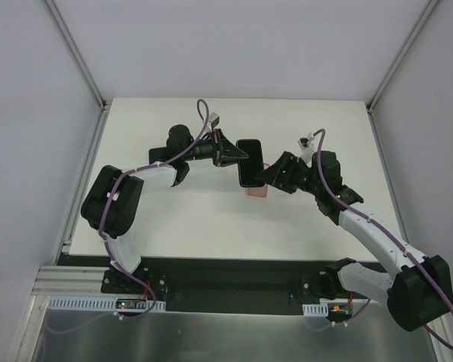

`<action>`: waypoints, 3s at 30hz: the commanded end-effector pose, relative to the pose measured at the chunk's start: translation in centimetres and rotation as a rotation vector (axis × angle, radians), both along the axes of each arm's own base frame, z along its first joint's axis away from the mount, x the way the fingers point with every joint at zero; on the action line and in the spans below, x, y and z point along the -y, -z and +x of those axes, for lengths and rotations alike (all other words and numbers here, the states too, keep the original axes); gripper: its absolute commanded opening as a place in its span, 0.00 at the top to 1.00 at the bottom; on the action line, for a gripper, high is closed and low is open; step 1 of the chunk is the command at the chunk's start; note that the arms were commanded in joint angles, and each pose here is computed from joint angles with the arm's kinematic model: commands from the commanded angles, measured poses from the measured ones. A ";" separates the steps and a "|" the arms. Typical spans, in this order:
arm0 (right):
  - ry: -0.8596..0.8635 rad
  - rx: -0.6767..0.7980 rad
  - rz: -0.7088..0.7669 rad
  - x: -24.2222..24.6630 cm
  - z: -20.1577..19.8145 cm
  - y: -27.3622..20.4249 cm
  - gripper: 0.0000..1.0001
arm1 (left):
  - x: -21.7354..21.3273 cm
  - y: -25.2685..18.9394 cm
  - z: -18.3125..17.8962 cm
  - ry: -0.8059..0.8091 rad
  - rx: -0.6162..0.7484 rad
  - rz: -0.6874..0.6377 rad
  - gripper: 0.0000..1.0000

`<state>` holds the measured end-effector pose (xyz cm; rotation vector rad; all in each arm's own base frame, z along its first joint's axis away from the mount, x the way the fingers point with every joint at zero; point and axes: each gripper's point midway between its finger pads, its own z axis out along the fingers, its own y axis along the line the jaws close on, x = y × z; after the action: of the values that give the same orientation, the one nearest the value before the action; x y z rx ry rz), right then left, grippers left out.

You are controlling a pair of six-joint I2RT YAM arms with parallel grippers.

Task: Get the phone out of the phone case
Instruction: Remove the phone case from the phone.

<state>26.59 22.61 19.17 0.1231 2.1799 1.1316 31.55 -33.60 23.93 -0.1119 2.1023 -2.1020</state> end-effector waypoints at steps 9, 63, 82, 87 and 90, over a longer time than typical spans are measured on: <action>-0.158 -0.017 0.265 -3.5 -1.4 -2.4 0.77 | -0.5 -7.7 -2.3 0.039 0.193 -0.152 1.00; 0.020 0.036 -0.187 2.7 -1.6 -1.3 0.47 | -0.6 -7.5 -0.9 0.036 0.201 -0.211 1.00; 0.092 0.221 -0.276 3.6 -2.5 -6.9 0.59 | -0.4 -5.7 -0.7 0.023 0.211 -0.106 1.00; 0.019 0.236 -0.321 2.1 -2.9 -7.5 0.58 | -0.5 -4.5 -0.5 0.004 0.220 -0.030 1.00; -0.010 0.222 -0.335 1.1 -2.7 -7.0 0.57 | -0.5 -4.6 -0.5 0.005 0.224 -0.024 1.00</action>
<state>23.42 20.86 26.62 -0.1026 2.1073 0.7819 31.44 -33.41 24.85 -0.0196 2.0741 -2.0874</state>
